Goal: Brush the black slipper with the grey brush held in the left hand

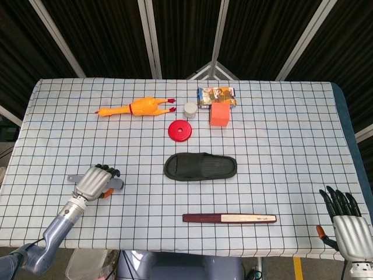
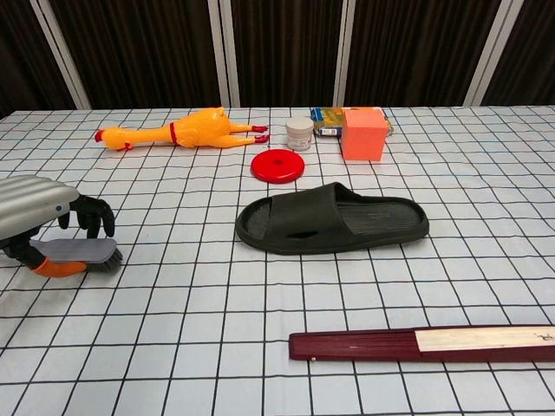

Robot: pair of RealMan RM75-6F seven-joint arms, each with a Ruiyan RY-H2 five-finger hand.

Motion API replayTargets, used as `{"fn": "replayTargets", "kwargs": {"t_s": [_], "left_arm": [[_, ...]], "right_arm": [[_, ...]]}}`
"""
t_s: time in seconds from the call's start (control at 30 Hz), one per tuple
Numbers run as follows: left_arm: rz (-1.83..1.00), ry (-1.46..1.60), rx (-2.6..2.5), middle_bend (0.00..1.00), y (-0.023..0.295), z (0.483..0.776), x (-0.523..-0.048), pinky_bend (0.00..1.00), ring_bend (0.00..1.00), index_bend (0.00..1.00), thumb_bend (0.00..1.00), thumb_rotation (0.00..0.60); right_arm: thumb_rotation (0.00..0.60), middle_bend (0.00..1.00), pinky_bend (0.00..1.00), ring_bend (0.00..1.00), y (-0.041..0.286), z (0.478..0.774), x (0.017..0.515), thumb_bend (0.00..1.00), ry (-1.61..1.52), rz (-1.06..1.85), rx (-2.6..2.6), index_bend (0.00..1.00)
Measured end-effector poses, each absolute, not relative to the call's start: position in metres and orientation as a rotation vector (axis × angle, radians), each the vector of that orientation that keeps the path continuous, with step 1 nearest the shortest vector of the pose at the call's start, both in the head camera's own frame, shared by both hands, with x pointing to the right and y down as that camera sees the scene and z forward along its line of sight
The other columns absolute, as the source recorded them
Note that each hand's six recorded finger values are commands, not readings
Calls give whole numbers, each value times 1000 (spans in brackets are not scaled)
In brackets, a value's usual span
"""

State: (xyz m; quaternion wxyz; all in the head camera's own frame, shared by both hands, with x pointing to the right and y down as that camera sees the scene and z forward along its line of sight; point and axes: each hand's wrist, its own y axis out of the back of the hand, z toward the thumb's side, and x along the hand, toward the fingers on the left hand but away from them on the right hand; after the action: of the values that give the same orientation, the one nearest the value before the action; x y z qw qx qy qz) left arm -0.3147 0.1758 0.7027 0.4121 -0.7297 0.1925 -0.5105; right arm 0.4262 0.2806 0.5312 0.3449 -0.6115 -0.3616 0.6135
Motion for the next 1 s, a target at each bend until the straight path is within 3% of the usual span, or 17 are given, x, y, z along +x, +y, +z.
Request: {"fn": "replayTargets", "kwargs": {"t_s": [0.2, 0.83, 1.0], "left_arm": [[-1279, 510, -1842, 586, 173, 701, -315, 506, 463, 484, 632, 600], [-1239, 598, -1852, 634, 159, 696, -314, 562, 517, 534, 669, 600], [-1205, 655, -1881, 636, 134, 685, -302, 562, 517, 538, 653, 600]], "right_arm": [[600, 0, 0, 0, 281, 531, 426, 383, -941, 1593, -1590, 0], [600, 0, 0, 0, 281, 532, 417, 384, -916, 1548, -1614, 0], [600, 0, 39, 0, 277, 545, 399, 483, -817, 1497, -1647, 0]]}}
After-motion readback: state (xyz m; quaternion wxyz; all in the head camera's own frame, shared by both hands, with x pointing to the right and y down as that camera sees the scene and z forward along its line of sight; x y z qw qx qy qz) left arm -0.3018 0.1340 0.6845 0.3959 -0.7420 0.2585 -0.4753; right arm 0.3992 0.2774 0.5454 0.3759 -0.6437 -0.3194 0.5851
